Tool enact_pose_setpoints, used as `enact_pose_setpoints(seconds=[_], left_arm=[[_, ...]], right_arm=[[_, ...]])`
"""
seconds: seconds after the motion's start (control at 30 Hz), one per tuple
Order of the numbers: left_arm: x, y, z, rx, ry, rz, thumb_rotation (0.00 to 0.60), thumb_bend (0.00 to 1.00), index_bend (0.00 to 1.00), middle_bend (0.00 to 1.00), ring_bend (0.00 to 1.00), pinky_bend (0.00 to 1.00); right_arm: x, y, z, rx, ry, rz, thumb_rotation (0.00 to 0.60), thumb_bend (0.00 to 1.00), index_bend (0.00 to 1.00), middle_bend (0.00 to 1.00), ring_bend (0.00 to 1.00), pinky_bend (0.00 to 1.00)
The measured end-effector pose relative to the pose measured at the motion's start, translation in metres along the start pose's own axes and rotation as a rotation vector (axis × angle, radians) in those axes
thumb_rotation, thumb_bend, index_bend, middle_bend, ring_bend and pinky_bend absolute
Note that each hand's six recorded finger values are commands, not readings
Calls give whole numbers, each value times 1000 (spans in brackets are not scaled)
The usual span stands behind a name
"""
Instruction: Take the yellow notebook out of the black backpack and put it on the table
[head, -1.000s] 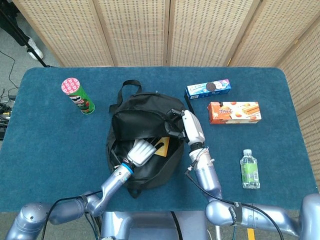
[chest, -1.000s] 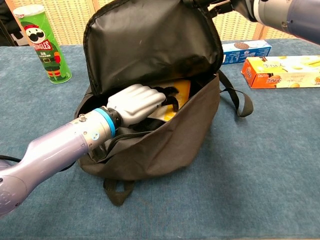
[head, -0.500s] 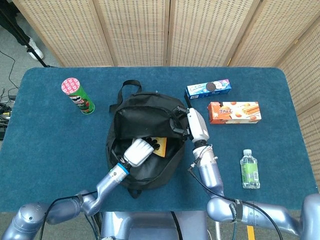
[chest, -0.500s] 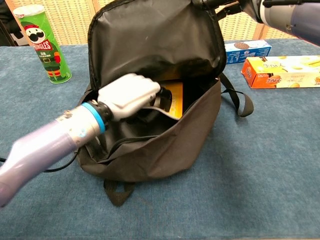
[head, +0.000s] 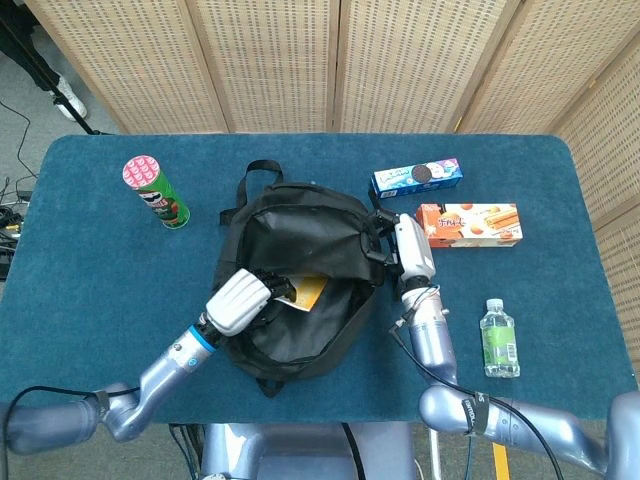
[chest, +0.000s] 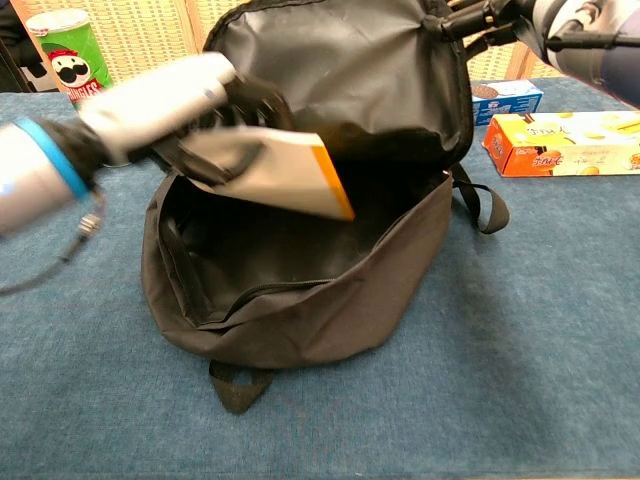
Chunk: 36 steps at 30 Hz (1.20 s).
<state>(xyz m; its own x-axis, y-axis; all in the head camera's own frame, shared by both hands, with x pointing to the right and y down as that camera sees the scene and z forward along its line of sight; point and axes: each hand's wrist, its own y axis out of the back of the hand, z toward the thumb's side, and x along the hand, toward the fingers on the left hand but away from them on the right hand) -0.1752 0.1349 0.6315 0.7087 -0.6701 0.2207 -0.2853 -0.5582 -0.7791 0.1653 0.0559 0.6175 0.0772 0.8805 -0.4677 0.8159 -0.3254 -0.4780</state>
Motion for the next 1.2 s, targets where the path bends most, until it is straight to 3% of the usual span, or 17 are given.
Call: enact_pose_setpoints(seconds=[0.2, 0.37, 0.53, 0.7, 0.87, 0.97, 1.07, 1.2], left_arm=[[-31, 58, -4, -78, 38, -34, 600, 601, 818, 537, 490, 585], [-55, 100, -12, -130, 79, -21, 600, 601, 821, 541, 491, 585], [-81, 150, -29, -128, 119, 72, 600, 600, 823, 541, 491, 585], [-101, 181, -56, -17, 174, 178, 600, 601, 826, 543, 491, 585], [-117, 194, -85, 133, 245, 214, 600, 601, 826, 543, 491, 585], [-127, 193, -103, 271, 282, 223, 600, 601, 826, 543, 491, 585], [-134, 180, -123, 364, 318, 208, 600, 601, 826, 543, 491, 585], [-137, 152, -143, 354, 373, 125, 600, 602, 826, 543, 491, 585]], right_arm=[[0, 2, -14, 14, -23, -12, 600, 547, 681, 550, 415, 409], [1, 3, -26, 21, -42, -20, 600, 551, 683, 550, 415, 409], [4, 1, -34, 21, -52, -16, 600, 550, 683, 550, 415, 409], [7, -4, -39, 25, -57, -5, 600, 548, 683, 550, 415, 409], [10, -11, -42, 25, -60, 10, 600, 551, 683, 550, 415, 409], [12, -16, -45, 26, -61, 21, 600, 551, 683, 550, 415, 409], [13, -20, -48, 20, -69, 30, 600, 550, 683, 550, 415, 409], [14, -23, -53, 28, -77, 40, 600, 549, 684, 550, 415, 409]])
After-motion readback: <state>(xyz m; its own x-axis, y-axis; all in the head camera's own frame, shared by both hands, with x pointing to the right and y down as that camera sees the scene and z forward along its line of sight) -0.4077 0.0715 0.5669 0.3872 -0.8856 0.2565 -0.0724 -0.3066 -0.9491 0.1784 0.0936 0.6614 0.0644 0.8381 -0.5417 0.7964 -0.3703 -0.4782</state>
